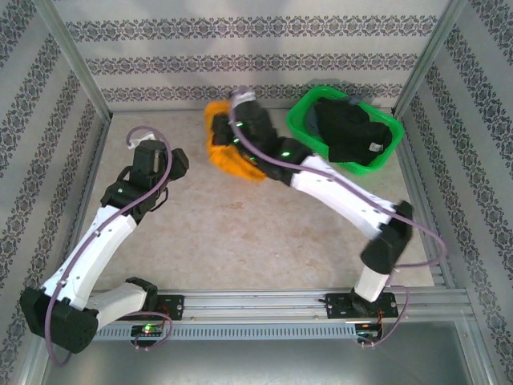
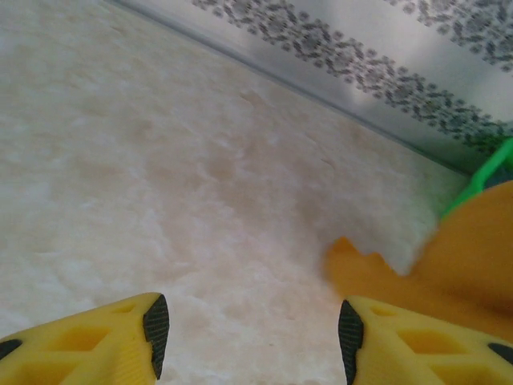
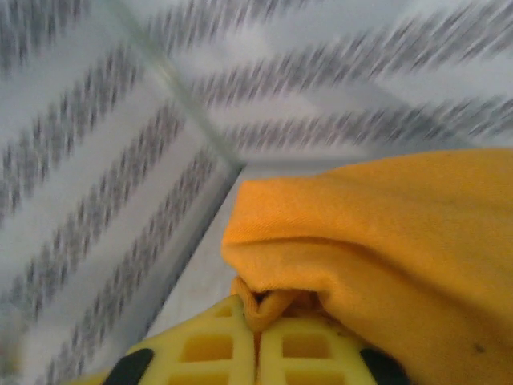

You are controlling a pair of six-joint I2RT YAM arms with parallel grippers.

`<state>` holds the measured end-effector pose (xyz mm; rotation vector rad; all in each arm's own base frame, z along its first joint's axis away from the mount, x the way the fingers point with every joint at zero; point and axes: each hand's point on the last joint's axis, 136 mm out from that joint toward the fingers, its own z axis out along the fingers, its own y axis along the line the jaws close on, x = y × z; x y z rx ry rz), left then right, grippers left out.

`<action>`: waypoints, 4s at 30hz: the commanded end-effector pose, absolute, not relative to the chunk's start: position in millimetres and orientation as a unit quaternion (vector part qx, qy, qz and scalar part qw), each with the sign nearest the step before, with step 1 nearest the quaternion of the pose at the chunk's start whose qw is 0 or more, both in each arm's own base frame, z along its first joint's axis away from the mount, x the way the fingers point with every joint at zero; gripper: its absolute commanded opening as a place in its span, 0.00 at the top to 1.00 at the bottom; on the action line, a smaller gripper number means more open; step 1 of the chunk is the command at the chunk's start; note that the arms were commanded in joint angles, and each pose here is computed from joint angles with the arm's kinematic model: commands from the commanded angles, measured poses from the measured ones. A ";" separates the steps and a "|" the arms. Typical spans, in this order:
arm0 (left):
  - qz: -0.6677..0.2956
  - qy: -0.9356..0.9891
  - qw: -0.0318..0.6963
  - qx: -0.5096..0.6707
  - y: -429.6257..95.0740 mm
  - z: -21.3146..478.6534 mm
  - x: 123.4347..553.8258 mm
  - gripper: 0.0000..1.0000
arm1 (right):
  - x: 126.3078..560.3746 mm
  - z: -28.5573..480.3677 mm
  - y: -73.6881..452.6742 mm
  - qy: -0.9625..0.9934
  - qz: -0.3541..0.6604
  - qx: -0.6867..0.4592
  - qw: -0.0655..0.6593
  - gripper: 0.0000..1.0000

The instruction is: Fold and stack the t-shirts

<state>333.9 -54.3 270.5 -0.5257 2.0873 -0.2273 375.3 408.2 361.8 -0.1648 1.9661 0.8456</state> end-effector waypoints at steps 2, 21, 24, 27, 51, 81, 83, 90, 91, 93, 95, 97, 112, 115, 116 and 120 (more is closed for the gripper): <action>-0.017 0.847 0.468 -0.253 -18.3 274.8 302.7 0.37 | 347.3 323.6 467.6 0.824 0.411 -0.145 0.361 0.54; -0.146 0.907 0.294 -0.264 -91.5 170.0 311.1 0.37 | 385.4 175.9 302.5 0.901 0.323 0.092 0.276 0.45; -0.165 0.905 0.266 -0.286 -114.0 149.0 332.8 0.37 | 390.0 168.2 292.7 0.897 0.328 0.119 0.271 0.45; -0.168 0.897 0.247 -0.325 -130.9 126.8 346.7 0.37 | 392.9 166.3 284.9 0.896 0.330 0.131 0.266 0.45; -0.140 0.833 0.335 -0.417 -73.7 135.6 383.0 1.00 | 423.3 103.1 326.1 0.894 0.348 0.189 0.209 0.48; -0.250 0.742 0.461 -0.417 -13.2 276.8 338.2 1.00 | 476.4 79.4 373.9 0.889 0.299 0.269 0.220 1.00; -0.259 0.730 0.472 -0.420 -4.7 287.6 344.0 1.00 | 483.9 117.1 346.7 0.879 0.300 0.264 0.259 1.00; -0.295 0.675 0.521 -0.431 26.8 335.2 382.1 1.00 | 486.6 214.3 263.8 0.858 0.308 0.254 0.324 1.00; -0.299 0.663 0.534 -0.431 31.8 347.4 385.9 1.00 | 482.8 224.7 251.5 0.857 0.301 0.255 0.331 1.00; -0.300 0.645 0.552 -0.436 42.5 362.8 389.0 1.00 | 471.2 244.2 229.9 0.852 0.290 0.260 0.350 1.00; -0.298 0.630 0.563 -0.444 52.0 370.7 387.2 1.00 | 456.0 251.6 212.3 0.853 0.274 0.264 0.357 1.00; -0.291 0.626 0.564 -0.453 55.7 365.7 382.1 1.00 | 437.5 248.1 197.0 0.860 0.255 0.269 0.351 1.00; -0.102 0.744 0.342 -0.565 60.9 177.8 250.7 0.44 | 323.9 123.8 134.2 0.918 0.130 0.293 0.233 0.58; -0.097 0.764 0.324 -0.549 59.5 175.8 263.8 0.43 | 325.3 128.5 140.0 0.927 0.129 0.260 0.239 0.58; -0.102 0.773 0.309 -0.544 56.6 170.5 271.2 0.43 | 326.7 129.2 144.5 0.929 0.133 0.246 0.244 0.58; -0.135 0.816 0.254 -0.501 41.3 147.0 311.9 0.47 | 333.5 126.3 167.9 0.935 0.177 0.194 0.239 0.58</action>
